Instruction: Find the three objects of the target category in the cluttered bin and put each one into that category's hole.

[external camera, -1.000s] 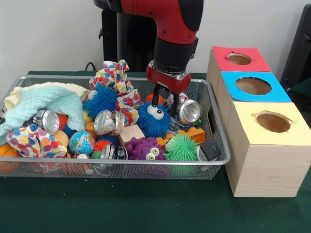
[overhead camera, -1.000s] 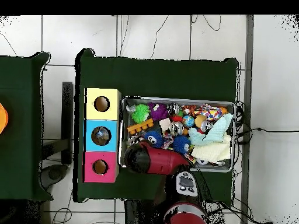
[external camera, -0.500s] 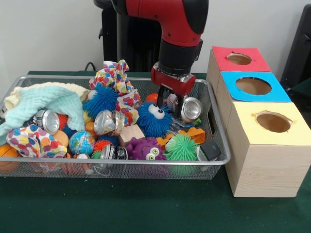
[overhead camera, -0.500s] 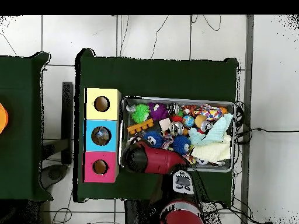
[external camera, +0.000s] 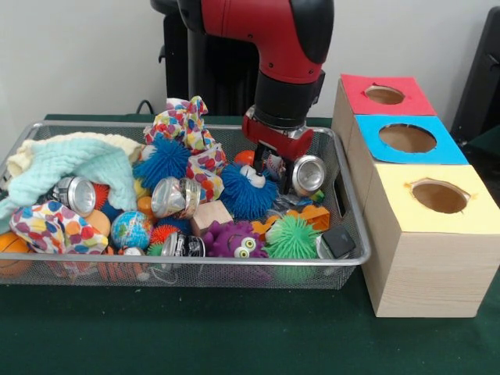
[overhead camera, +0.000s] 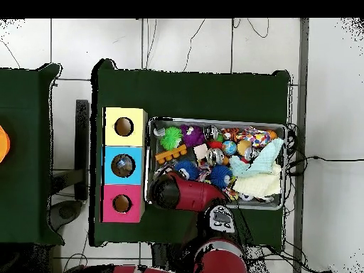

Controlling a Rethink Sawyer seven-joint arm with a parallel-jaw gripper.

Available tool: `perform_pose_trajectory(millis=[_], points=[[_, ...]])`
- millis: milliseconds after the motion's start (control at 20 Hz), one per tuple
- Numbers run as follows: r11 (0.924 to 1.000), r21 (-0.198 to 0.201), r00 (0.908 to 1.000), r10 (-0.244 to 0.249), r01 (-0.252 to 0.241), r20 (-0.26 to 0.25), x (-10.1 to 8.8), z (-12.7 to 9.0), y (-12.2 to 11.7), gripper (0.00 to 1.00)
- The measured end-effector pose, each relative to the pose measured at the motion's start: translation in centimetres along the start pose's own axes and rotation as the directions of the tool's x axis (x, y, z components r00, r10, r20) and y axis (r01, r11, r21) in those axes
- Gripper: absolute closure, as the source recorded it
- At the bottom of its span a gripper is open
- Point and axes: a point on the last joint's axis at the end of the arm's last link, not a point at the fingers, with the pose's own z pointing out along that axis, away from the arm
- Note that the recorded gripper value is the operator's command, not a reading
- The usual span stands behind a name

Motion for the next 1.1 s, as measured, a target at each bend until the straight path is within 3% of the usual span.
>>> perform_pose_trajectory(millis=[750, 1100], points=[[0.9990, -0.024, 0.9992, 0.039, -0.038, 0.013, 0.3, -1.3, 2.7, 0.00], [0.9985, -0.026, 0.9987, 0.049, -0.049, 0.010, 0.4, -0.9, 3.3, 0.00]])
